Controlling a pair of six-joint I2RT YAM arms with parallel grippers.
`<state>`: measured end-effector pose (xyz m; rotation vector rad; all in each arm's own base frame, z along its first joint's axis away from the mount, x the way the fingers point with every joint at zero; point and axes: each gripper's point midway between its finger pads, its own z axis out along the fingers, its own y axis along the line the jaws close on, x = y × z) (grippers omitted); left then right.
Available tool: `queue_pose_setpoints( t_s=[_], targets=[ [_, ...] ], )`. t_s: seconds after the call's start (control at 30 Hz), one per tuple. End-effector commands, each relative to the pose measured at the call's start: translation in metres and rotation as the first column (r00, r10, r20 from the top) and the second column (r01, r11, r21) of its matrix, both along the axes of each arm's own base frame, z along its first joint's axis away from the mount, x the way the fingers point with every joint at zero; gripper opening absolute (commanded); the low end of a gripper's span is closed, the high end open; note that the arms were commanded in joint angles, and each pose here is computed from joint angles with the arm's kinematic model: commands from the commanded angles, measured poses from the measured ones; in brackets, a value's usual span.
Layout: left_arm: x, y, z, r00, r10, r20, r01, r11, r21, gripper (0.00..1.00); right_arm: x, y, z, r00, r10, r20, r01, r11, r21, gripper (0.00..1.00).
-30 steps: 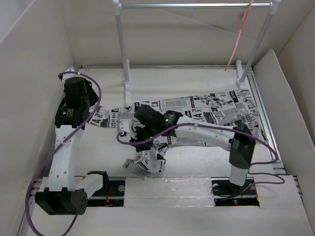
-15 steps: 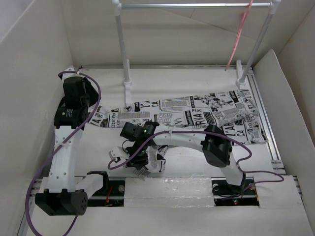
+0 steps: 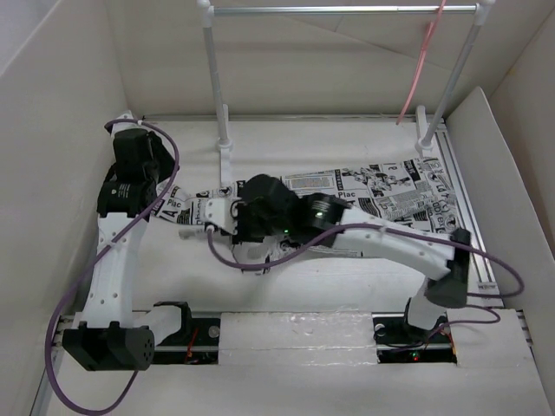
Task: Place the trousers on the hanger
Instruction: Flatten out the trousers at the center of the board.
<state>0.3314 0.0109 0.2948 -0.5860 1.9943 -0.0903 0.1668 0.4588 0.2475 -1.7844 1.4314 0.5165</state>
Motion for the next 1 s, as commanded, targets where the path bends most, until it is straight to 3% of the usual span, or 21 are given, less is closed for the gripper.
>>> queue_pose_setpoints(
  t_s=[0.0,0.07,0.23,0.27,0.3,0.33,0.37,0.4,0.5,0.67,0.77,0.8,0.83,0.93,0.97],
  targets=[
    [0.004,0.005,0.045,0.993,0.030,0.114,-0.031,1.000,0.003,0.39,0.030,-0.008,0.114,0.968,-0.227,0.107,0.180,0.926,0.333,0.00],
    [0.002,0.013,0.051,0.989,0.072,0.126,-0.075,0.997,0.019,0.39,0.026,-0.005,0.100,0.975,-0.206,0.084,0.171,0.935,0.310,0.00],
    [-0.006,0.037,0.070,0.970,0.181,0.161,-0.194,0.978,0.071,0.40,-0.038,0.032,-0.010,0.993,-0.118,-0.022,0.120,0.981,0.155,0.00],
    [-0.009,0.040,0.068,0.969,0.195,0.152,-0.209,0.974,0.082,0.40,-0.047,0.034,-0.036,0.993,-0.112,-0.029,0.114,0.988,0.103,0.07],
    [-0.011,0.046,0.063,0.965,0.224,0.139,-0.238,0.966,0.101,0.40,-0.078,0.044,-0.078,0.995,-0.084,-0.057,0.084,0.996,0.005,0.21],
    [-0.011,0.046,0.063,0.965,0.224,0.139,-0.239,0.966,0.102,0.40,-0.078,0.044,-0.078,0.995,-0.084,-0.057,0.084,0.996,0.004,0.21],
    [-0.012,0.046,0.058,0.964,0.230,0.130,-0.243,0.965,0.102,0.41,-0.095,0.050,-0.083,0.996,-0.033,-0.084,0.033,0.999,0.006,0.28],
    [-0.013,0.046,0.045,0.967,0.232,0.102,-0.242,0.964,0.106,0.41,-0.115,0.051,-0.090,0.995,0.013,-0.099,-0.014,1.000,-0.007,0.43],
    [-0.022,0.048,0.014,0.968,0.248,0.045,-0.252,0.961,0.112,0.45,-0.141,0.047,-0.087,0.979,0.096,-0.179,-0.095,0.995,0.011,0.57],
    [-0.035,0.039,-0.028,0.975,0.214,-0.066,-0.207,0.973,0.101,0.47,-0.138,0.010,-0.049,0.982,0.114,-0.152,-0.108,0.993,0.044,0.61],
    [-0.040,0.030,-0.042,0.980,0.176,-0.091,-0.170,0.983,0.067,0.46,-0.110,-0.012,-0.038,0.989,0.047,-0.140,-0.038,0.997,0.065,0.47],
    [-0.041,0.026,-0.049,0.982,0.155,-0.104,-0.150,0.987,0.054,0.44,-0.101,-0.016,-0.041,0.990,0.030,-0.140,-0.021,0.998,0.062,0.21],
    [-0.041,0.016,-0.053,0.988,0.104,-0.116,-0.102,0.994,0.026,0.42,-0.089,-0.021,-0.047,0.990,0.004,-0.141,0.003,0.999,0.050,0.02],
    [-0.048,-0.020,-0.086,0.978,-0.067,-0.196,0.056,0.997,-0.058,0.36,-0.049,-0.044,-0.054,0.983,-0.101,-0.156,0.101,0.995,-0.009,0.00],
    [-0.050,-0.031,-0.096,0.968,-0.106,-0.228,0.095,0.994,-0.058,0.28,-0.040,-0.050,-0.048,0.981,-0.134,-0.138,0.136,0.991,0.003,0.00]
  ],
)
